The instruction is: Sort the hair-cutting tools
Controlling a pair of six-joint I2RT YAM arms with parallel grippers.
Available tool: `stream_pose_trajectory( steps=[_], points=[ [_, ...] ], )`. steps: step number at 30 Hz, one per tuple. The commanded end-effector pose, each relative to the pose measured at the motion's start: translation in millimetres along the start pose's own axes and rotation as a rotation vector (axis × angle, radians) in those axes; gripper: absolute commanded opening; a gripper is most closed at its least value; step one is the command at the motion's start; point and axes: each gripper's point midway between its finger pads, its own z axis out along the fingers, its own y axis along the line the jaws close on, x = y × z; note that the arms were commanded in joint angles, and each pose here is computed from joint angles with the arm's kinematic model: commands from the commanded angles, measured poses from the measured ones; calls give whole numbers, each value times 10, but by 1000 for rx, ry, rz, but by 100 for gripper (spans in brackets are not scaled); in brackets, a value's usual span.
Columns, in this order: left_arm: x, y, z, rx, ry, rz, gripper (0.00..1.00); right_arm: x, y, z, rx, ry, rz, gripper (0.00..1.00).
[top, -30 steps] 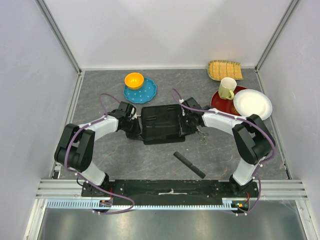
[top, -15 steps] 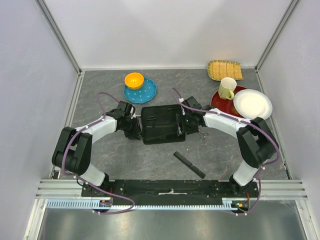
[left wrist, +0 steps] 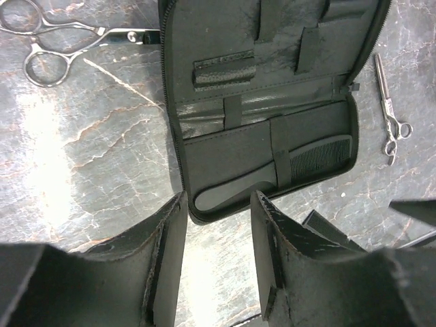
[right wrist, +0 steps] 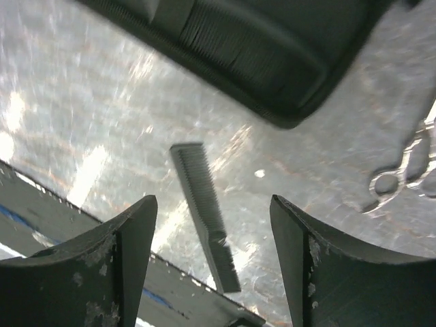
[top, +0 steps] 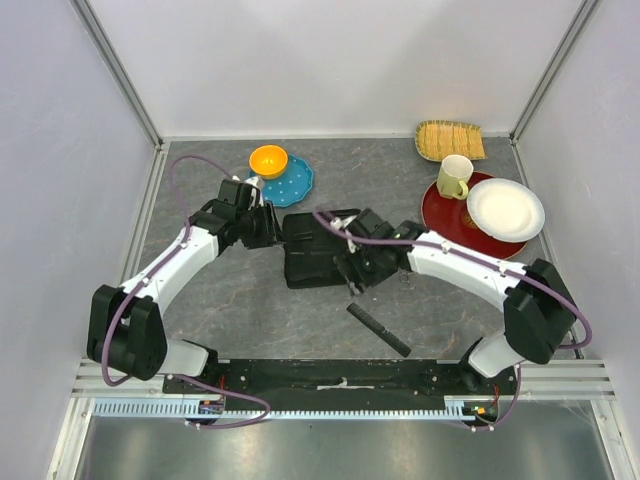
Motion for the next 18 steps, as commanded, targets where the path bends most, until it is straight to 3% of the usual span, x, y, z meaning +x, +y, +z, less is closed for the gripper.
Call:
stream_pose_trajectory(
  steps=[1, 10, 18],
  points=[
    [-203, 63, -81, -6, -69, 40, 49, 451, 199, 12, 6, 96, -133, 76],
    [-188, 257, -59, 43, -44, -72, 49, 786, 219, 284, 78, 185, -224, 75],
    [-133, 276, -33, 83, -11, -123, 49, 954, 161, 429, 99, 283, -232, 64]
  ],
)
